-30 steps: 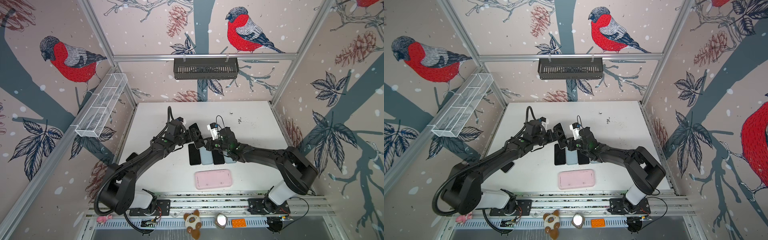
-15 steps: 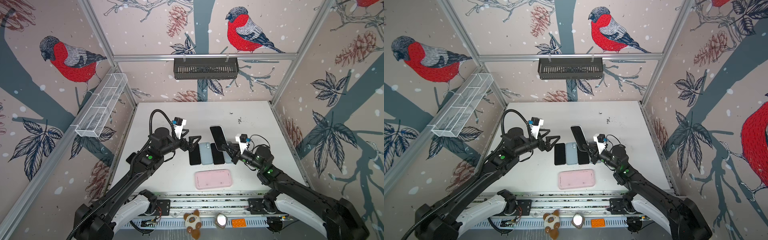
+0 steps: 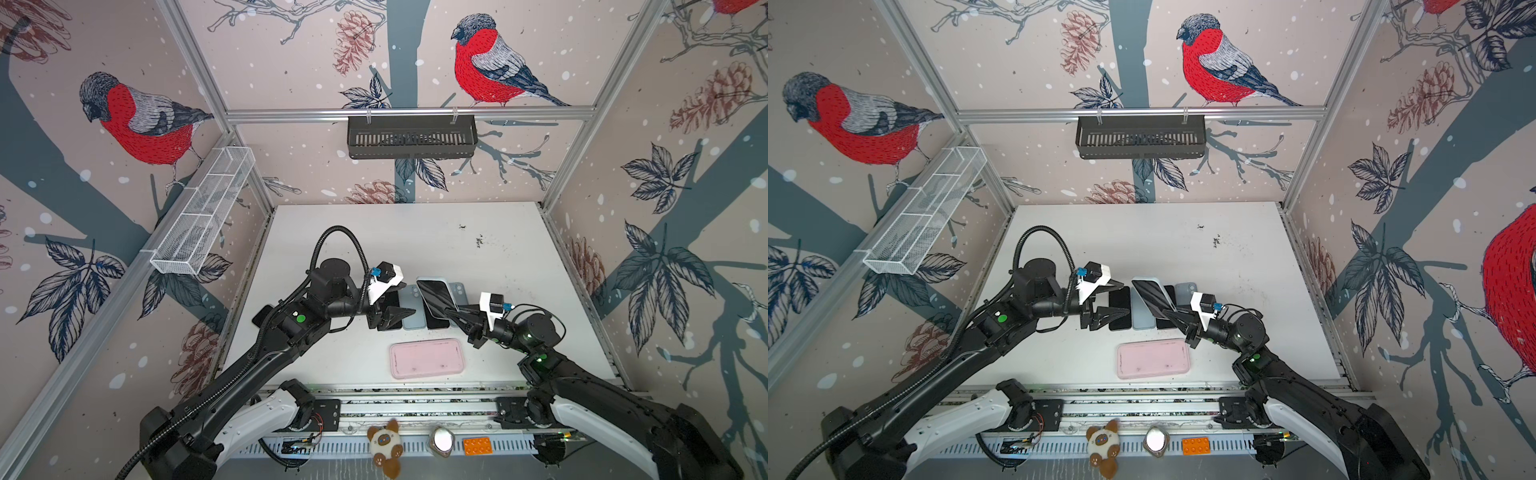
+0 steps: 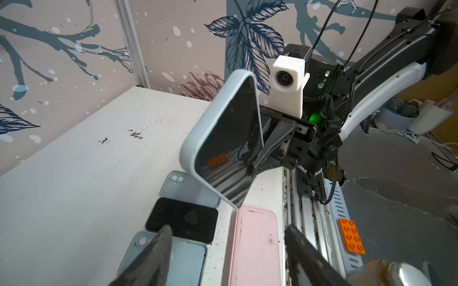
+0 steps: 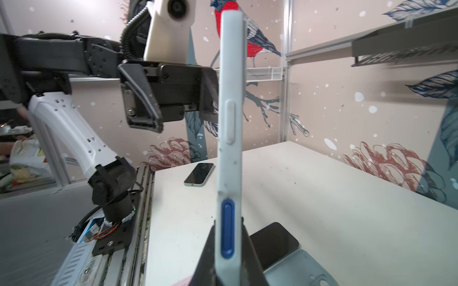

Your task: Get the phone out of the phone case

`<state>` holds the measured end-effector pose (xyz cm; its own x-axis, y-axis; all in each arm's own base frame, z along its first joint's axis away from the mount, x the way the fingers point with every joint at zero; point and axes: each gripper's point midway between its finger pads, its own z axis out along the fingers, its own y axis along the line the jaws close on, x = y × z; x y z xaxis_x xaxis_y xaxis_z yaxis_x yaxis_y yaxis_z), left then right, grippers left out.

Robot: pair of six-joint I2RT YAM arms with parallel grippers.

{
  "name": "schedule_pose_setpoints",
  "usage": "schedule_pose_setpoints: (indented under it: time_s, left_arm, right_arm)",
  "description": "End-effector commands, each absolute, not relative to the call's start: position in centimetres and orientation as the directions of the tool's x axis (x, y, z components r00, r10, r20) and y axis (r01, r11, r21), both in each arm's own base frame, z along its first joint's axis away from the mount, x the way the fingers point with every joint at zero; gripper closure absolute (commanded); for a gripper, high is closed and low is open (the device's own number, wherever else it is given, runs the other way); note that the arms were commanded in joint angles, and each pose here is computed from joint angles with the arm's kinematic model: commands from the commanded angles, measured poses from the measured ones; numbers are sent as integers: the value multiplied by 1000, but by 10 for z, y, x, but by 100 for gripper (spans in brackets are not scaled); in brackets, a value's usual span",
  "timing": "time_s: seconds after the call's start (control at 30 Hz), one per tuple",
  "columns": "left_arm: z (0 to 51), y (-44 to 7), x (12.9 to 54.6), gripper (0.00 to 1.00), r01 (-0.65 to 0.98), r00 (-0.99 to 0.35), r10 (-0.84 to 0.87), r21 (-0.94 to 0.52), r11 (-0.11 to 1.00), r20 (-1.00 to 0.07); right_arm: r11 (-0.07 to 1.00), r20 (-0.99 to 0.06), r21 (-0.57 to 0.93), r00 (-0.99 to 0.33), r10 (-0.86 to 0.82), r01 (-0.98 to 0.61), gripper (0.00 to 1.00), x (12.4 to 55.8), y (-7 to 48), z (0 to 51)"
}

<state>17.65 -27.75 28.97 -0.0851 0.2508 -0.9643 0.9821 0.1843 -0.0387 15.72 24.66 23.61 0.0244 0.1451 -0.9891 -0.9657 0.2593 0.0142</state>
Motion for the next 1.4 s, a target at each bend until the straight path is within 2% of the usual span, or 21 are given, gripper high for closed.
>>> schedule_pose_setpoints:
  time_s: [0.0, 0.1, 0.17, 0.6, 0.67, 0.8, 1.0, 1.07, 1.13, 1.2, 1.3, 1.37]
  left_arm:
    - [287, -282, 164, 32, 995, -40, 271, -14, 96, -962]
    - [284, -288, 160, 35, 998, -41, 270, -26, 59, -962]
    - [284, -292, 156, 42, 999, -32, 275, -21, 40, -961]
    - [280, -300, 150, 66, 998, -48, 278, -55, -18, -960]
    - [278, -299, 149, 73, 998, -50, 285, -58, -20, -957]
    - [278, -299, 148, 100, 997, -61, 288, -71, -24, -956]
    - [273, -298, 144, 100, 995, -82, 286, -95, -34, -955]
    - [274, -297, 144, 100, 995, -86, 282, -97, -27, -955]
    - [279, -297, 153, 100, 994, -106, 266, -101, 34, -958]
    - [292, -296, 167, 100, 985, -141, 220, -115, 128, -965]
    - [323, -290, 199, 100, 925, -227, 48, -200, 322, -973]
    - [343, -284, 212, 100, 879, -277, -82, -287, 380, -957]
  right_arm:
    - [216, -972, -86, 129, 194, -973, 100, 143, 248, 255]
    - [184, -976, -89, 123, 180, -979, 100, 139, 253, 252]
    - [179, -978, -87, 118, 170, -980, 100, 139, 254, 249]
    - [121, -985, -77, 95, 147, -990, 100, 132, 261, 239]
    - [123, -985, -78, 95, 146, -989, 100, 133, 262, 239]
    - [105, -986, -74, 89, 143, -992, 100, 131, 263, 239]
    - [131, -987, -57, 75, 141, -990, 100, 137, 264, 239]
    - [195, -987, -36, 66, 148, -980, 85, 148, 262, 242]
    - [276, -982, 6, 46, 183, -961, 55, 161, 255, 250]
    - [361, -970, 74, 17, 243, -930, 33, 174, 244, 261]
    - [469, -933, 216, -40, 357, -856, 18, 192, 222, 277]
    - [504, -903, 317, -93, 420, -803, 15, 202, 209, 285]
